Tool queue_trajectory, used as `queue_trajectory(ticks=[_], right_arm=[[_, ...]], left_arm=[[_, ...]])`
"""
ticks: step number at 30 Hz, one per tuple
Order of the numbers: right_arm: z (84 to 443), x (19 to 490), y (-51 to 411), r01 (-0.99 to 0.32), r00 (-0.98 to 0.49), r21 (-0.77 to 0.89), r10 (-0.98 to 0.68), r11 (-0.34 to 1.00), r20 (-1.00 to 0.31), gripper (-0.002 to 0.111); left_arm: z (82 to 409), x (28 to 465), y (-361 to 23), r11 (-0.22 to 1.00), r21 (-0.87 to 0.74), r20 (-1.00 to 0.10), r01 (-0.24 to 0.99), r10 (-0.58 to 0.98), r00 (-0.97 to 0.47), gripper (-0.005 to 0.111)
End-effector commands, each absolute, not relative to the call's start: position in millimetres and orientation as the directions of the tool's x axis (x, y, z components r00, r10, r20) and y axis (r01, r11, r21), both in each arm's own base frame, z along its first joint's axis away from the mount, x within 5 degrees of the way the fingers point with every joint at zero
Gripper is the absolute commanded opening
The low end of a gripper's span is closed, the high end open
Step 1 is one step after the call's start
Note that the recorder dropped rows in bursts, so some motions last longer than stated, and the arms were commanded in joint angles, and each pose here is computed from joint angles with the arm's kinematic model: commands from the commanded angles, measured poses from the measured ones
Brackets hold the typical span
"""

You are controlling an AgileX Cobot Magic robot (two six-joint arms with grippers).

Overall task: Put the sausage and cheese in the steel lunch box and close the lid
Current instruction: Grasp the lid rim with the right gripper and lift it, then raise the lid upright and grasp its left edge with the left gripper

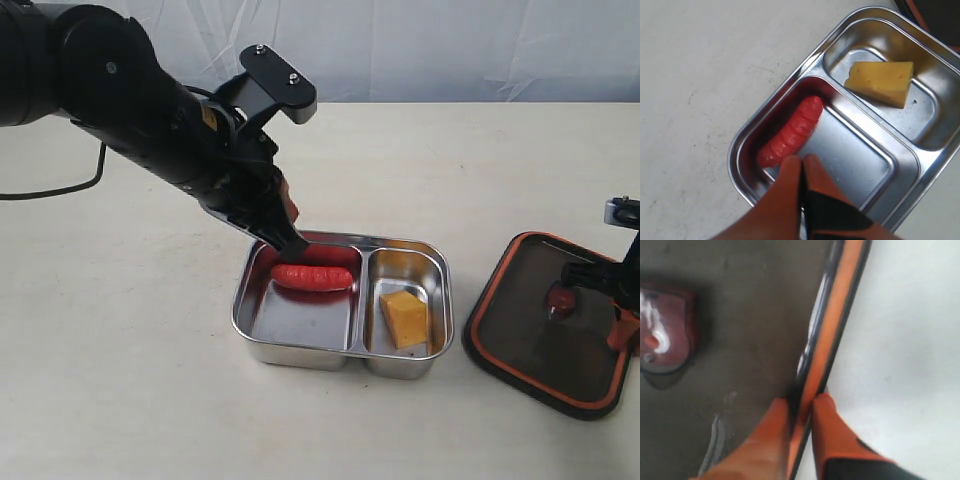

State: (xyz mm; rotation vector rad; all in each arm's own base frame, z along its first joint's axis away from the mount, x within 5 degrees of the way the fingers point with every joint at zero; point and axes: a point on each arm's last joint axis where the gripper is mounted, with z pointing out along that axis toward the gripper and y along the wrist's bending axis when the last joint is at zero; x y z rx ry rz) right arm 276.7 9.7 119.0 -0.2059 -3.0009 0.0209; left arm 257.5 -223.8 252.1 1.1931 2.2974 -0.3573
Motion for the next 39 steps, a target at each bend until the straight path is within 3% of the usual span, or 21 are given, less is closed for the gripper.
queue_trajectory(ticks=[1, 6, 11, 13, 16, 20, 29, 39], right_arm=[[118, 277, 7, 0.134, -0.984, -0.03, 0.137, 0.991, 0.117, -0.001], [119, 279, 7, 0.133, -0.986, -0.028, 0.135, 0.991, 0.099, -0.001], [148, 279, 7, 0.131, -0.991, -0.01, 0.131, 0.991, -0.022, -0.001], [162, 279, 7, 0.129, -0.988, -0.003, 0.128, 0.992, -0.084, -0.001], [178, 277, 7, 0.129, -0.981, 0.007, 0.129, 0.992, -0.146, -0.001], [189, 275, 7, 0.128, -0.973, 0.015, 0.129, 0.992, -0.191, -0.001], [216, 268, 7, 0.123, -0.946, 0.032, 0.127, 0.992, -0.297, -0.001], [258, 251, 15, 0.054, -0.891, 0.127, 0.105, 0.99, -0.443, -0.001]], left_arm=[[253, 259, -221, 0.589, 0.009, -0.569, 0.808, 0.668, -0.48, 0.0], [254, 258, -223, 0.6, -0.023, -0.574, 0.8, 0.647, -0.502, 0.0], [259, 260, -225, 0.673, -0.254, -0.598, 0.695, 0.455, -0.659, 0.001], [261, 265, -219, 0.694, -0.324, -0.586, 0.643, 0.386, -0.712, 0.011], [261, 271, -209, 0.706, -0.402, -0.545, 0.583, 0.328, -0.772, 0.037], [262, 273, -204, 0.701, -0.45, -0.521, 0.553, 0.296, -0.801, 0.05], [266, 272, -207, 0.66, -0.495, -0.538, 0.565, 0.278, -0.796, 0.051], [281, 273, -209, 0.507, -0.631, -0.578, 0.587, 0.198, -0.792, 0.051]])
